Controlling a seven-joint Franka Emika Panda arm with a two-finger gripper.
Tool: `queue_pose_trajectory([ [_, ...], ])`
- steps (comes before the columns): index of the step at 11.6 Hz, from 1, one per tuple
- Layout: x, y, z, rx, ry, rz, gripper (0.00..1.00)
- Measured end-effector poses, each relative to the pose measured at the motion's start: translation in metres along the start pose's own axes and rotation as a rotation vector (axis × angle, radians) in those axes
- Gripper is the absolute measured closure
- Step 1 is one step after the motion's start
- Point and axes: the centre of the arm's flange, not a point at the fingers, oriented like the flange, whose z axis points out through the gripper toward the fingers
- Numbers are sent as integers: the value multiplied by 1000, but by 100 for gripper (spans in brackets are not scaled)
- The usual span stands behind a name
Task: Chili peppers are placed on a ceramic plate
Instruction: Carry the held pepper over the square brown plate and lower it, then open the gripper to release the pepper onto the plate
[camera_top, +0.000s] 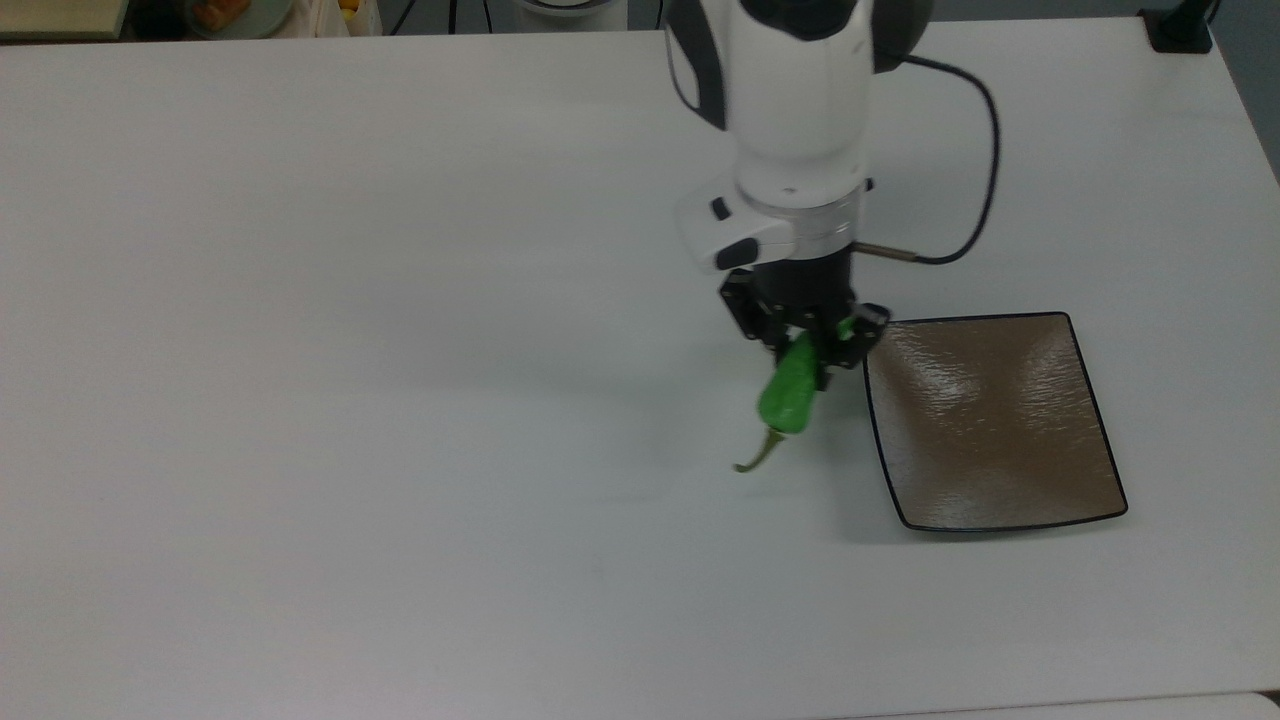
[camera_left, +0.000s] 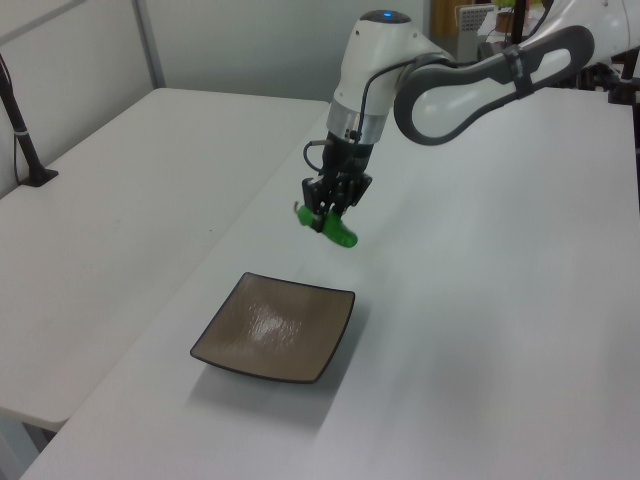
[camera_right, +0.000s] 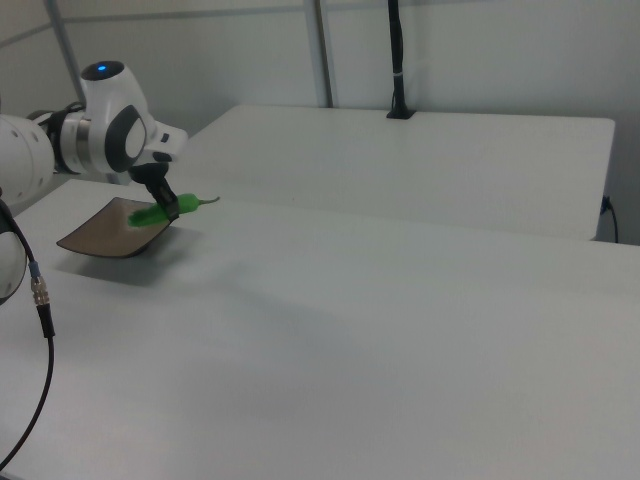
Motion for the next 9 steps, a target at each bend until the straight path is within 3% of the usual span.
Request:
queue_pose_trajectory([
  [6, -51, -61, 33, 216, 80, -26, 65],
  [9, -74, -76, 58, 275, 92, -37, 65],
])
